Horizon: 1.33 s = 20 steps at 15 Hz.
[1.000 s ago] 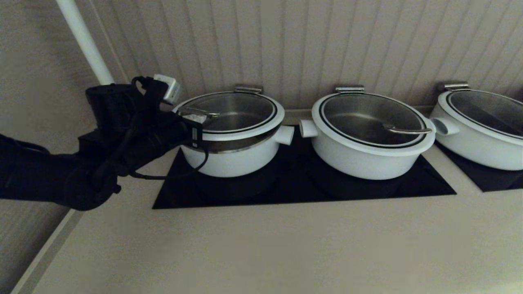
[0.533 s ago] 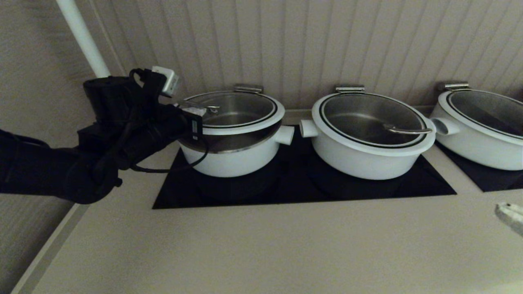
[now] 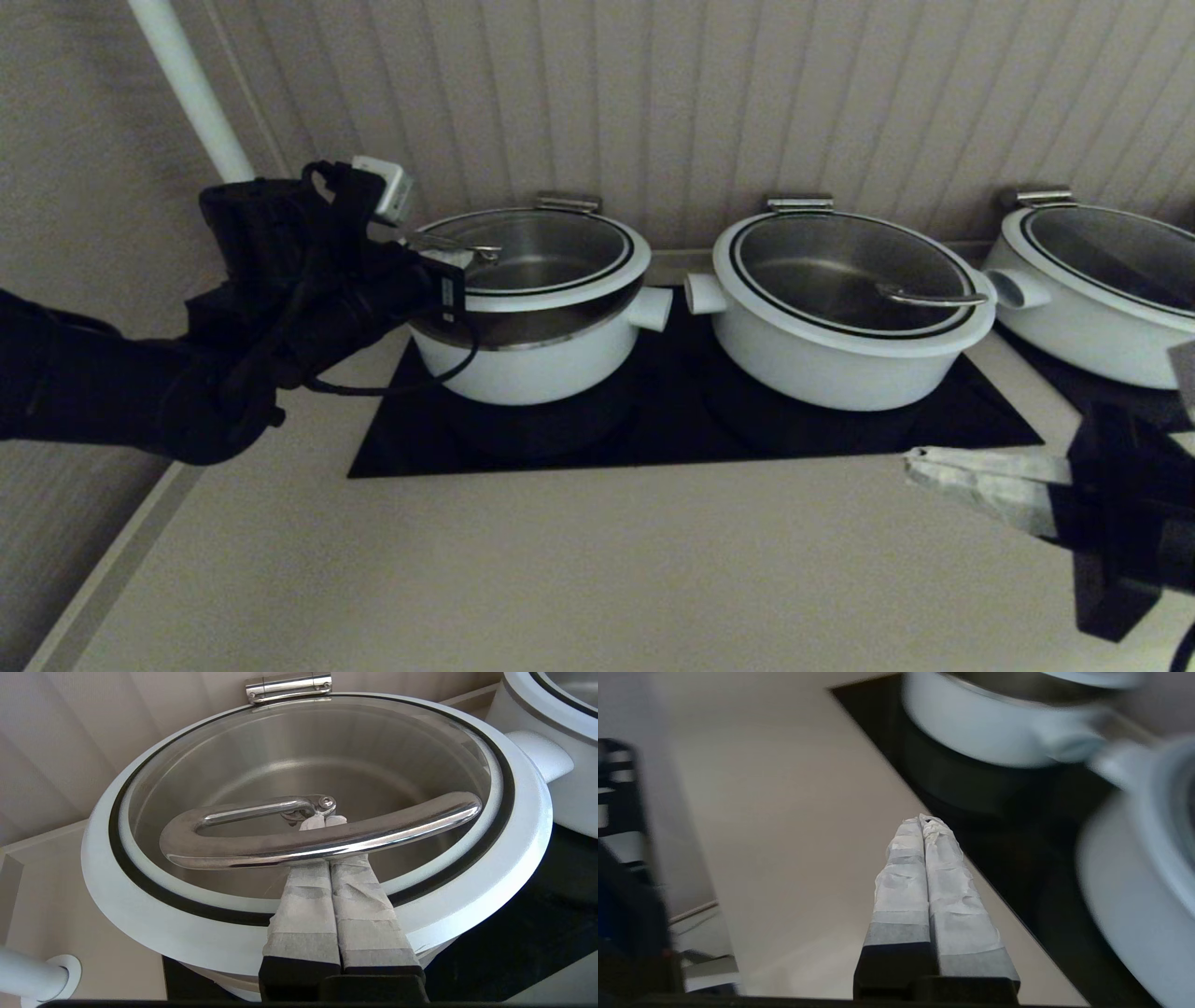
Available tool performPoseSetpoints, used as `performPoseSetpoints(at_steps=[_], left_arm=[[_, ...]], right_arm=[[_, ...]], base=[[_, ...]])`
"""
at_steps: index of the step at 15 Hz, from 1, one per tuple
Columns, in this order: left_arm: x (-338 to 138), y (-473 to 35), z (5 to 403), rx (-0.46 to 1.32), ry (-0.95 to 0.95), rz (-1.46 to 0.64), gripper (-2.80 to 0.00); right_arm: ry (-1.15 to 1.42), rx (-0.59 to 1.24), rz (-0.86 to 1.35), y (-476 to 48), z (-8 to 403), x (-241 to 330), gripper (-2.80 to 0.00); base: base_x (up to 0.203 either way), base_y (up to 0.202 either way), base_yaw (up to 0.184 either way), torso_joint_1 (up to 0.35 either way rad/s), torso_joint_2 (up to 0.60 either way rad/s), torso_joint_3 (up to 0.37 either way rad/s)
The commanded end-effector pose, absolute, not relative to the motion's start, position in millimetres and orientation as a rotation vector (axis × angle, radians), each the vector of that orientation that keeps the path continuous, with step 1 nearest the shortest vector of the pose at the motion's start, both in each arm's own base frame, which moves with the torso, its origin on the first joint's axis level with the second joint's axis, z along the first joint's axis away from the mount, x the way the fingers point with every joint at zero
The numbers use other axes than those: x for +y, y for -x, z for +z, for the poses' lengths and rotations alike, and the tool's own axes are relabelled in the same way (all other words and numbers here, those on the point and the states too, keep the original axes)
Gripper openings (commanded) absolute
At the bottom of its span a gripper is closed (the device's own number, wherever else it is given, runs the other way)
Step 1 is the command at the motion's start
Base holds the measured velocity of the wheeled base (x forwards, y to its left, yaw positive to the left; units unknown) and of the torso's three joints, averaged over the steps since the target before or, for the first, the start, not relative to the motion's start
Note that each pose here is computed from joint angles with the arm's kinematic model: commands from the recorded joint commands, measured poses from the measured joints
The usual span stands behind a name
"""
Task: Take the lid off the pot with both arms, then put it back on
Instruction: Hold the pot lid with the right arm
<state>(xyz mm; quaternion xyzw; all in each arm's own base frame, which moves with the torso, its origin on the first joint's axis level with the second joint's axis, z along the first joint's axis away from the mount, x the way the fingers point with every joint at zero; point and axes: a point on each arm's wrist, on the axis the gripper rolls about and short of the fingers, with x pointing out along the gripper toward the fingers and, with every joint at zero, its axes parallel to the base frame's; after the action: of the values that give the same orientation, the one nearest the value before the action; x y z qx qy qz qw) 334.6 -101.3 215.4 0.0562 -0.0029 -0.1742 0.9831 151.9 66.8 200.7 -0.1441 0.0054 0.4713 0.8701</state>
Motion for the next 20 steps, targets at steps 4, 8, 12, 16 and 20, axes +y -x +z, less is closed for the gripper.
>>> performPoseSetpoints(at_steps=[4, 8, 12, 16, 20], left_arm=[[-101, -335, 215, -0.009, -0.112, -0.350, -2.80], [-102, -337, 218, -0.018, -0.111, -0.349, -2.80], [-103, -342, 223, -0.037, -0.109, -0.348, -2.80], [-104, -345, 224, -0.045, -0.109, -0.348, -2.80], [-105, -347, 224, -0.044, -0.110, -0.348, -2.80]], right_arm=[[0.298, -0.017, 1.141, -215, 174, 125, -2.80], [0.250, -0.164, 1.232, -238, 178, 168, -2.80], [0.241, -0.223, 1.228, -256, 175, 182, -2.80], [0.238, -0.223, 1.226, -266, 162, 189, -2.80], [0.238, -0.210, 1.225, -281, 152, 198, -2.80]], base=[[0.000, 0.000, 0.000, 0.000, 0.00, 0.000], [0.000, 0.000, 0.000, 0.000, 0.00, 0.000], [0.000, 0.000, 0.000, 0.000, 0.00, 0.000], [0.000, 0.000, 0.000, 0.000, 0.00, 0.000], [0.000, 0.000, 0.000, 0.000, 0.00, 0.000]])
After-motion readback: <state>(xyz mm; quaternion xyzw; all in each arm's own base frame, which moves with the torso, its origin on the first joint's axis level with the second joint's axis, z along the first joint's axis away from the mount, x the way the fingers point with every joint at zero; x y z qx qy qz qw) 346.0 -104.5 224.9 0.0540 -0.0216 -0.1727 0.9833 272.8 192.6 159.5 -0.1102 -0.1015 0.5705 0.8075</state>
